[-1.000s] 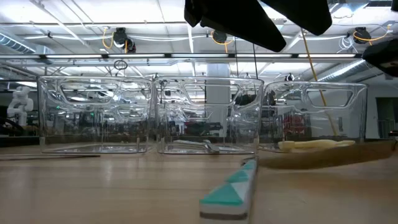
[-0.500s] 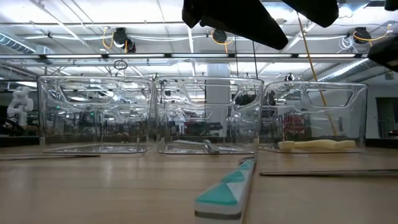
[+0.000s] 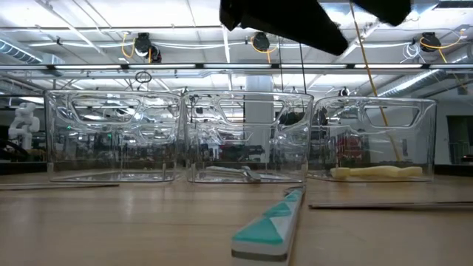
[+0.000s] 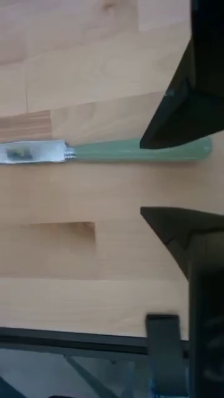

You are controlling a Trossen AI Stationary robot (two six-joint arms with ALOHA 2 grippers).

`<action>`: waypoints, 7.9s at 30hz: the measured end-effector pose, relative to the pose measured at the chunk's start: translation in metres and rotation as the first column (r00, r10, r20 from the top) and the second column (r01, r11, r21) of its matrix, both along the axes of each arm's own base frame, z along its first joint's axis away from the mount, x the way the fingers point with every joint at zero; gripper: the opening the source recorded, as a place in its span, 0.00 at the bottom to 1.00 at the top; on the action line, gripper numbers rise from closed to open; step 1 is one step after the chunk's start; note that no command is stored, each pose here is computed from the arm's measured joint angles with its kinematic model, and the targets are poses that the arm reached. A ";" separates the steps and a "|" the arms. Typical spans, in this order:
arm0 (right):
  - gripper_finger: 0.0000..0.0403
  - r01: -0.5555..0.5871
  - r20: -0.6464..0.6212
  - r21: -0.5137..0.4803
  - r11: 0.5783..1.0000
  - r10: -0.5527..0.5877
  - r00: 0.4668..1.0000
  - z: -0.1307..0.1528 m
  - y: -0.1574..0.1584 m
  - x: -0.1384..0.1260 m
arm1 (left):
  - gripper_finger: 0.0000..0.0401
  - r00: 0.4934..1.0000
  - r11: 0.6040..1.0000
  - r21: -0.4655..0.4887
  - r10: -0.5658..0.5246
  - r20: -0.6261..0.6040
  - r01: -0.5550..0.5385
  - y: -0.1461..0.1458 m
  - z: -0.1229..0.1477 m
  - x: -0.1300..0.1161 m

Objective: Sort silverware by color (type)
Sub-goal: Put the middle right green knife into the left transparent bin

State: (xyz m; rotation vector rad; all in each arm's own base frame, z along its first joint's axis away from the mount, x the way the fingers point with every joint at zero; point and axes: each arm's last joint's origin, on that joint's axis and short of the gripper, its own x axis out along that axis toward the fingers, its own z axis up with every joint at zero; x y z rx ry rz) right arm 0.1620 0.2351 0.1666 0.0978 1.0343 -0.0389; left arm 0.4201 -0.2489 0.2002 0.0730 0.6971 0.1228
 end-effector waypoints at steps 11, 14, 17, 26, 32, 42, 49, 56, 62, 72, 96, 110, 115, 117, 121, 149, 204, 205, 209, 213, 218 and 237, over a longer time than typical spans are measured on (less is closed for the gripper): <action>0.49 -0.013 -0.010 -0.058 0.998 0.012 1.000 -0.001 0.002 -0.015 | 0.65 0.998 0.998 0.025 -0.056 0.037 0.055 -0.007 -0.006 0.005; 0.49 -0.016 -0.015 -0.062 0.998 0.015 1.000 -0.002 0.003 -0.019 | 0.65 0.997 0.997 0.035 -0.066 0.026 0.065 -0.009 -0.007 0.003; 0.49 -0.019 -0.020 -0.063 0.998 0.018 1.000 -0.003 0.005 -0.021 | 0.65 0.997 0.997 0.034 -0.069 0.023 0.068 -0.009 -0.007 0.003; 0.49 -0.060 -0.063 -0.153 0.986 0.051 0.997 -0.017 0.003 -0.017 | 0.65 0.997 0.996 0.049 -0.078 0.009 0.078 -0.009 -0.008 0.002; 0.49 -0.043 -0.148 -0.181 0.982 0.017 0.989 -0.028 -0.003 -0.009 | 0.65 0.997 0.995 0.052 -0.080 0.009 0.080 -0.009 -0.008 0.002; 0.36 -0.013 -0.262 -0.150 0.989 -0.027 0.965 -0.042 -0.006 -0.001 | 0.65 0.997 0.996 0.052 -0.073 0.009 0.072 -0.005 -0.008 0.004; 0.07 -0.037 -0.298 -0.150 0.988 -0.009 0.954 -0.043 -0.008 0.000 | 0.65 0.998 0.997 0.049 -0.067 0.010 0.066 -0.004 -0.008 0.005; 0.05 -0.054 -0.293 -0.143 0.988 0.010 0.956 -0.040 -0.008 -0.001 | 0.65 0.998 0.997 0.049 -0.064 0.008 0.064 -0.003 -0.008 0.005; 0.05 -0.041 -0.249 -0.107 0.993 0.013 0.969 -0.029 -0.008 0.000 | 0.65 0.998 0.997 0.048 -0.067 0.009 0.066 -0.004 -0.008 0.005; 0.05 -0.040 -0.230 -0.118 0.992 0.012 0.973 -0.027 -0.009 -0.001 | 0.65 0.995 0.993 0.067 -0.102 0.001 0.101 -0.007 -0.034 0.014; 0.04 -0.037 -0.224 -0.124 0.992 0.009 0.974 -0.027 -0.009 0.000 | 0.38 0.990 0.991 0.076 -0.103 -0.093 0.110 0.025 -0.082 0.039; 0.06 -0.031 -0.219 -0.115 0.993 0.005 0.976 -0.027 -0.009 0.000 | 0.09 0.989 0.992 0.086 -0.082 -0.121 0.093 0.033 -0.089 0.042; 0.07 -0.035 -0.221 -0.124 0.992 0.007 0.975 -0.027 -0.009 0.000 | 0.03 0.988 0.992 0.085 -0.087 -0.128 0.098 0.033 -0.089 0.042; 0.08 -0.035 -0.219 -0.123 0.992 0.007 0.976 -0.027 -0.009 0.000 | 0.02 0.986 0.991 0.087 -0.089 -0.138 0.101 0.033 -0.085 0.041; 0.11 -0.031 -0.213 -0.124 0.992 0.004 0.977 -0.026 -0.009 0.000 | 0.02 0.982 0.992 0.086 -0.077 -0.175 0.093 0.029 -0.068 0.043; 0.26 0.032 -0.186 -0.212 0.977 -0.072 0.980 0.016 0.005 -0.001 | 0.01 0.941 0.961 0.266 0.157 -0.299 -0.076 -0.010 0.039 -0.010; 0.26 0.021 -0.129 -0.227 0.974 -0.051 0.990 0.016 0.007 0.001 | 0.01 0.722 0.772 0.053 0.565 0.399 -0.634 0.074 0.052 -0.217; 0.26 0.020 -0.129 -0.227 0.974 -0.051 0.990 0.016 0.007 0.001 | 0.01 0.715 0.767 0.043 0.574 0.399 -0.640 0.075 0.052 -0.216; 0.26 0.017 -0.130 -0.229 0.973 -0.048 0.990 0.016 0.007 0.001 | 0.01 0.683 0.753 -0.029 0.612 0.398 -0.657 0.075 0.051 -0.212; 0.26 0.002 -0.133 -0.235 0.972 -0.034 0.990 0.016 0.007 0.001 | 0.01 0.669 0.735 -0.081 0.652 0.358 -0.673 0.075 0.048 -0.206; 0.26 -0.001 -0.134 -0.236 0.972 -0.031 0.990 0.016 0.007 0.001 | 0.01 0.647 0.684 -0.099 0.720 0.252 -0.722 0.083 0.045 -0.198; 0.26 0.011 -0.094 -0.256 0.967 -0.036 0.995 0.017 0.006 0.002 | 0.01 0.436 0.438 0.026 0.898 -0.053 -0.898 0.123 0.007 -0.160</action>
